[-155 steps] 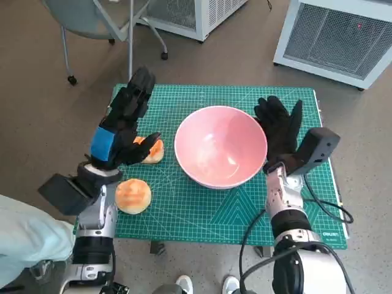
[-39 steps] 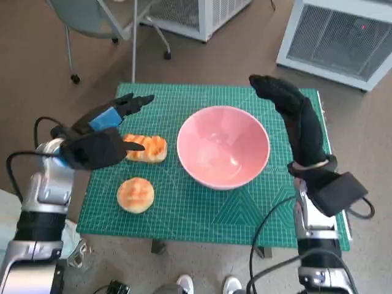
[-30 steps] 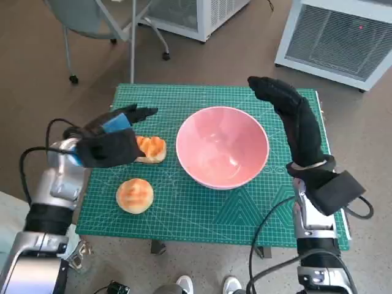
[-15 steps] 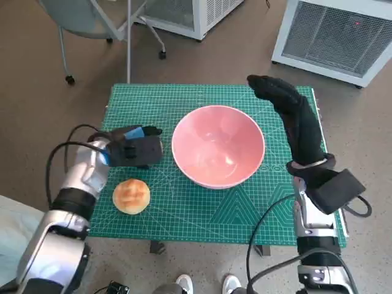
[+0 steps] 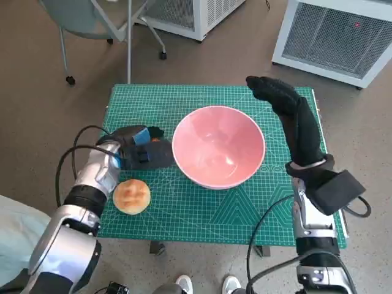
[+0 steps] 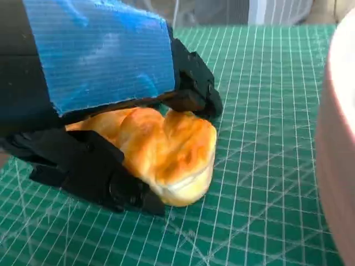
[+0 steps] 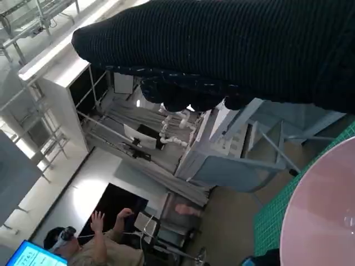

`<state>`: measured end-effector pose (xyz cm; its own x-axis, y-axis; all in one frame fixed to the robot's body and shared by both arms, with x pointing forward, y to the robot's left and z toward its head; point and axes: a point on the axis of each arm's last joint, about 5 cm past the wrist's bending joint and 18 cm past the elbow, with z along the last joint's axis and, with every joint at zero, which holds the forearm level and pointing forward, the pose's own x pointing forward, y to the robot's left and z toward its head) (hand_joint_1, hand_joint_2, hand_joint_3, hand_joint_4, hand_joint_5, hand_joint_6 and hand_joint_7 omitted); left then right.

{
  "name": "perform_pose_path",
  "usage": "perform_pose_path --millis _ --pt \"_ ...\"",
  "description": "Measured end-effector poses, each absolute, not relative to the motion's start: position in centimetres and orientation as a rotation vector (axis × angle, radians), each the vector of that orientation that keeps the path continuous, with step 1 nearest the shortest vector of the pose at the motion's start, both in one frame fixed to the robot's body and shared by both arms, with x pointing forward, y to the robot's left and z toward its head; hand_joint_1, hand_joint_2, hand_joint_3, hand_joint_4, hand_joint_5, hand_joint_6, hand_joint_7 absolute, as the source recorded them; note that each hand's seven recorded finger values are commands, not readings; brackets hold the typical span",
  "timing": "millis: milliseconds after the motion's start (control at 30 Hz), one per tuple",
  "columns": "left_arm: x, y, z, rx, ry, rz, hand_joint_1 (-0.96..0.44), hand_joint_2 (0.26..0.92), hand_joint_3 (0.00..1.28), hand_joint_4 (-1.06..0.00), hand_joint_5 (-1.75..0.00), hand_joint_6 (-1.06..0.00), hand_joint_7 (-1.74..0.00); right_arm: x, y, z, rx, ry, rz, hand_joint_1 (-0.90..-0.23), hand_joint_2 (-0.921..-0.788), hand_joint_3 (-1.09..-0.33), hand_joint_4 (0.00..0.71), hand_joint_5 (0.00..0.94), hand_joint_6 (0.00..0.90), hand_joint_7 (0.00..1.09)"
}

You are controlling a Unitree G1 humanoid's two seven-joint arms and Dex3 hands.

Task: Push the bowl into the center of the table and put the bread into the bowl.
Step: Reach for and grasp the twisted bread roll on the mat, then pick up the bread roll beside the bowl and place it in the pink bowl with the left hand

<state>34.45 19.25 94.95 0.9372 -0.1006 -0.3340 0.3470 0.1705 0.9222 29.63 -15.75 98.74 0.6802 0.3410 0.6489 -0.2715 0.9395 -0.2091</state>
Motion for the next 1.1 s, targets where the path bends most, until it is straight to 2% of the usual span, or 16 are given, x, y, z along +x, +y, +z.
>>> perform_pose_path --millis 100,267,567,833,1100 --pt "34.5 19.5 95.2 1.370 0.187 -0.313 0.00 0.920 0.08 -0.65 -1.21 -0.64 -1.12 29.6 -15.8 98.7 -0.092 -0.749 0.345 -0.695 -0.921 -0.774 0.200 0.000 0.016 0.52" --pt "34.6 19.8 96.0 1.364 0.149 -0.306 0.00 0.920 0.08 -0.66 -1.22 -0.63 -1.13 29.5 -15.8 98.7 -0.085 -0.756 0.342 -0.694 -0.921 -0.772 0.199 0.000 0.014 0.53" --pt "34.7 20.2 100.6 1.267 -0.104 -0.234 0.00 0.920 0.06 -0.70 -1.14 -0.64 -1.17 29.4 -15.7 98.8 -0.081 -0.764 0.343 -0.686 -0.921 -0.767 0.199 0.000 0.010 0.53" --pt "33.2 19.4 103.9 1.173 -0.347 -0.214 0.00 0.920 0.05 -0.71 -1.23 -0.66 -1.04 29.4 -15.7 98.8 -0.080 -0.773 0.341 -0.679 -0.921 -0.763 0.198 0.000 0.005 0.54" --pt "31.5 17.5 106.1 1.131 -0.562 -0.252 0.00 0.918 0.05 -0.72 -1.23 -0.66 -1.03 29.4 -15.8 98.8 -0.076 -0.774 0.336 -0.676 -0.921 -0.763 0.196 0.000 0.003 0.54"
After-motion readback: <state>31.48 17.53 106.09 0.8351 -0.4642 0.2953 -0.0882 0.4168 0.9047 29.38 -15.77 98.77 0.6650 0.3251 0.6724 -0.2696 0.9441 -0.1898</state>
